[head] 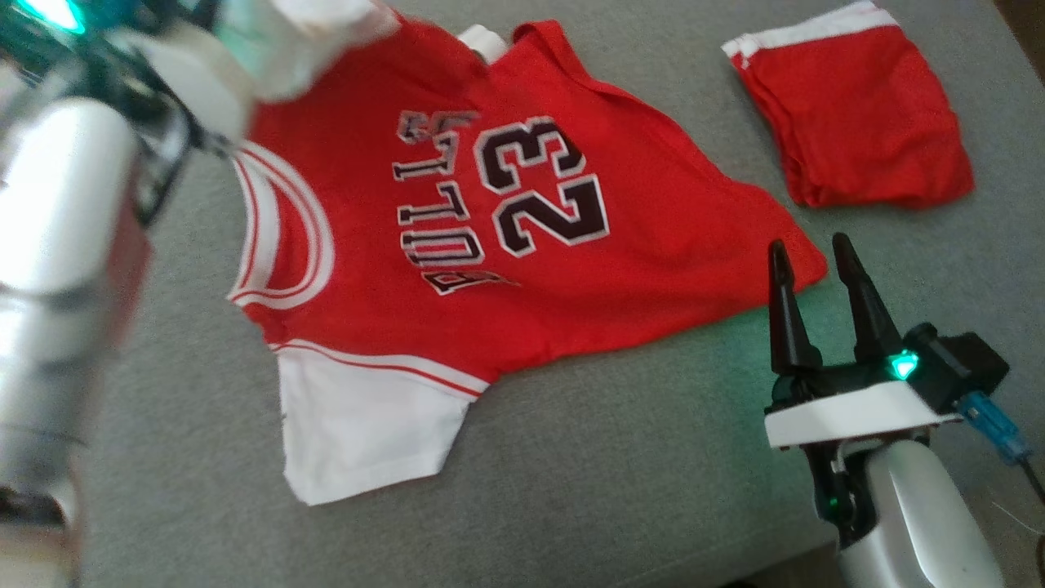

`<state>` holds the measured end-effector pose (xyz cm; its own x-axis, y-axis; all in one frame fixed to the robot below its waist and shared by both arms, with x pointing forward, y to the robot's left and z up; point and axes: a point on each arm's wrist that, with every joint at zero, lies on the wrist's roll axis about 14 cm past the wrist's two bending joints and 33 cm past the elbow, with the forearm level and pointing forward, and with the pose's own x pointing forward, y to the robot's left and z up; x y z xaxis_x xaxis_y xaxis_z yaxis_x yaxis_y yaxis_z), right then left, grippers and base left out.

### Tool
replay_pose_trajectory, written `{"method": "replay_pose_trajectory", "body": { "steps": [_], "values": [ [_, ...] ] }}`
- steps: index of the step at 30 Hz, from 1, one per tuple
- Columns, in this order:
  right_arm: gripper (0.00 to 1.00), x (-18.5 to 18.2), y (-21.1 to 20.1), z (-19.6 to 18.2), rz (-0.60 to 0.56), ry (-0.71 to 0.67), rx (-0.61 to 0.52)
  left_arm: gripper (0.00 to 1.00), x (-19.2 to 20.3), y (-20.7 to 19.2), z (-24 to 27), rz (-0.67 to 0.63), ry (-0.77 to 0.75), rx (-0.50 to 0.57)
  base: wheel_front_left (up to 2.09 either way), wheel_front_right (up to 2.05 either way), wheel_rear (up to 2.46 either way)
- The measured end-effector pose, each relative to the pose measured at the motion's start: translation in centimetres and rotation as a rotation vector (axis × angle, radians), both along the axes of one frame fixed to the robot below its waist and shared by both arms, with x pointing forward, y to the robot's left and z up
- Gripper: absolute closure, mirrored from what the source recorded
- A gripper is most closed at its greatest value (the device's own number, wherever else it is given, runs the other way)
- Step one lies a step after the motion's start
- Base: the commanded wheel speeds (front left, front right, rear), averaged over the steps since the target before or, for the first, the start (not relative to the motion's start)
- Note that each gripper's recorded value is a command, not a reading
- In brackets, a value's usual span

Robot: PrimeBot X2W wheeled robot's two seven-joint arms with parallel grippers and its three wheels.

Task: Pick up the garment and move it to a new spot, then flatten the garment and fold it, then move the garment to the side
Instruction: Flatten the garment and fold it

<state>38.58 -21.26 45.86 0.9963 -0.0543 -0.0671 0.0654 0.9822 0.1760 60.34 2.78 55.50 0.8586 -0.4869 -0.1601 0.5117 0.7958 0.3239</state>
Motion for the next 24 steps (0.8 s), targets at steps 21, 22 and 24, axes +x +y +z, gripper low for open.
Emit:
{"method": "replay_pose_trajectory", "body": {
  "steps": [21,22,24],
  "values": [
    [0.0,0.4,-1.3,-2.1,-0.039,0.066,0.01,0.0,9.6,2.2,-1.2,0.196,-0.011,-0.012,0.0,0.0,0.0],
    [0.0,0.6,-1.1,-2.2,-0.033,0.066,0.009,0.0,9.5,2.4,-1.4,0.193,-0.012,-0.011,0.0,0.0,0.0],
    [0.0,0.9,-0.8,-2.2,-0.021,0.064,0.008,0.0,9.1,2.9,-1.9,0.193,-0.003,-0.006,0.0,0.0,0.0]
  ]
}}
